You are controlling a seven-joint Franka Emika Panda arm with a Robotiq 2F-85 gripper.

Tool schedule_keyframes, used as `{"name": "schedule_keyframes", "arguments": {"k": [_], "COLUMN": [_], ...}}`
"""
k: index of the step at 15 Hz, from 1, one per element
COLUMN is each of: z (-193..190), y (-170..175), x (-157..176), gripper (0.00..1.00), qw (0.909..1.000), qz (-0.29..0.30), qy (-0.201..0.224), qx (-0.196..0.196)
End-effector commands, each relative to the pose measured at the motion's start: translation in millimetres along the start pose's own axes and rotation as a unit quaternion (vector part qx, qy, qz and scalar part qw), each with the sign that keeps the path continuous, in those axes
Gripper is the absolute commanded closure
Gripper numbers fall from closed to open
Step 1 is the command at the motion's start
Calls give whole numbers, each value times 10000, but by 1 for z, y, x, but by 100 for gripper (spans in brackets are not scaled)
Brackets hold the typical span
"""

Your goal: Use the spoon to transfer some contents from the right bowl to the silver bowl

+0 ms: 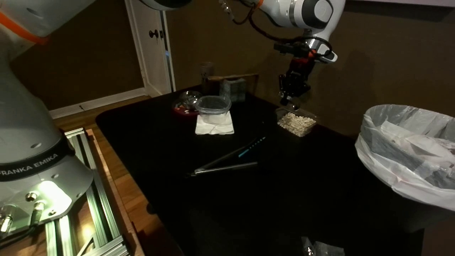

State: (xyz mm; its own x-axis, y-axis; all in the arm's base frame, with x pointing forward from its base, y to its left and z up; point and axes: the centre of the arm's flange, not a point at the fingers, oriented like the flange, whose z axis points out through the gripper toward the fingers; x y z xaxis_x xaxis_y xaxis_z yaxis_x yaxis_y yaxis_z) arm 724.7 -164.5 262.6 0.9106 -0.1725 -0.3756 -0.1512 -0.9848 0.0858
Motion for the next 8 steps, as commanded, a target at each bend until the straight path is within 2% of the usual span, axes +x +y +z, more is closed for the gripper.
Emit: {"name": "schedule_keyframes", "arguments": {"k": [1,2,4,8], "z": [17,17,30,22], "y": [1,-5,-5,-7], "x": [54,14,23,46], "gripper": [99,96,99,99], "qw": [9983,9993,9990,9929], "qz": [384,126,244,72], "qy": [114,101,86,722], "qx": [-434,-332,-365,-945]}}
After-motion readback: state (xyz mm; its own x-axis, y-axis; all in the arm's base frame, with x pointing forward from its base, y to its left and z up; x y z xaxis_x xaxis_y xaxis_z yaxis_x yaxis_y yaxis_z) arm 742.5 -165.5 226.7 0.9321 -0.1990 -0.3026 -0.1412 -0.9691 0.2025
